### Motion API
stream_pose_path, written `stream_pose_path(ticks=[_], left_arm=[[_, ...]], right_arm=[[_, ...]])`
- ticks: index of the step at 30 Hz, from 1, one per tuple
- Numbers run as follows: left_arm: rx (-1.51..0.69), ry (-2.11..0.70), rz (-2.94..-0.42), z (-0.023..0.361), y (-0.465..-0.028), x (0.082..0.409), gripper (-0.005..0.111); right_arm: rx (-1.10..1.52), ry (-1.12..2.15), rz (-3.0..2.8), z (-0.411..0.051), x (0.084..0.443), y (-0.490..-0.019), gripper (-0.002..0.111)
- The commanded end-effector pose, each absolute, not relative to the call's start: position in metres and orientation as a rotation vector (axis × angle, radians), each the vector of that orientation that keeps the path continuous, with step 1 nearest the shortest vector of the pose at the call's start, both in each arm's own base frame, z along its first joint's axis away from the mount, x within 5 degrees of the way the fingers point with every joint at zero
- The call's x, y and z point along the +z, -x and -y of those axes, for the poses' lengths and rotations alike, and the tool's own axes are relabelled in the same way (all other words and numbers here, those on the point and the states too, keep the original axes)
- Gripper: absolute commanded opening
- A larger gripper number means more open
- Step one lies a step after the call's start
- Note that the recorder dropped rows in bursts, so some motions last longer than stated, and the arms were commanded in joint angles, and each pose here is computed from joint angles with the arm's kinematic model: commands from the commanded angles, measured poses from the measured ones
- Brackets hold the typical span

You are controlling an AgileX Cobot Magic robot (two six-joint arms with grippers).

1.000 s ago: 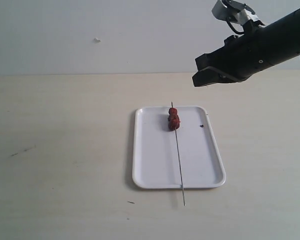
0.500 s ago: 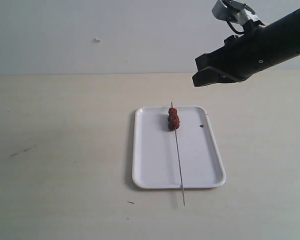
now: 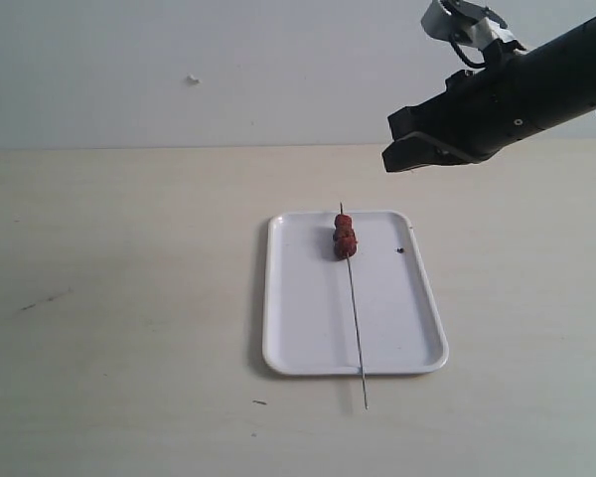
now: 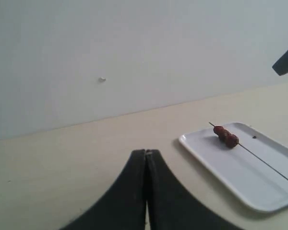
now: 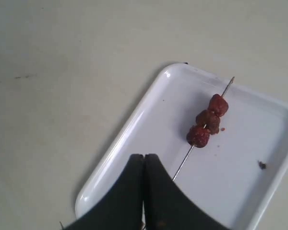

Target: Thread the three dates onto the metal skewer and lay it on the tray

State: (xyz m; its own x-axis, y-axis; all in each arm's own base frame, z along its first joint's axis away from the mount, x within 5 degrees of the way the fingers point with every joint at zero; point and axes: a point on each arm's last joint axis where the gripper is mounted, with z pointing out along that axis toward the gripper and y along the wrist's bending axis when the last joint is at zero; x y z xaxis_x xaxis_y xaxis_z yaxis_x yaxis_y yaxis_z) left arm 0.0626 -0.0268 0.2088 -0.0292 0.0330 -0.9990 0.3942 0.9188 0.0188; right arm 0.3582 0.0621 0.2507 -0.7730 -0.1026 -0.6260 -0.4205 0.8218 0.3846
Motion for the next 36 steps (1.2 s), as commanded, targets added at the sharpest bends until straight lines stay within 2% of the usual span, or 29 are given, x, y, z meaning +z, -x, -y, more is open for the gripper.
stream_pose_path(ticks=[1,7,17,36], left_arm=[[-0.302,-0.346,-1.595,0.027,-0.061,0.207,0.0],[-0.26,-0.304,-1.592,0.021,-0.055,0.205,0.0],[-0.195,-0.262,-1.744,0.016,-0.052,0.191,0.0],[-0.194,-0.26,-1.744,0.016,-0.052,0.191,0.0]], right_arm=[[0.697,0.373,-2.393,-0.062,0.251,-0.358,0.0],[0.697,0.373,-2.393,-0.062,0.251,-0.358,0.0],[0.699,0.367,-2.39,-0.062,0.251,-0.358,0.0],[0.652,0.317,-2.35,-0.059,0.257,-0.361,0.0]])
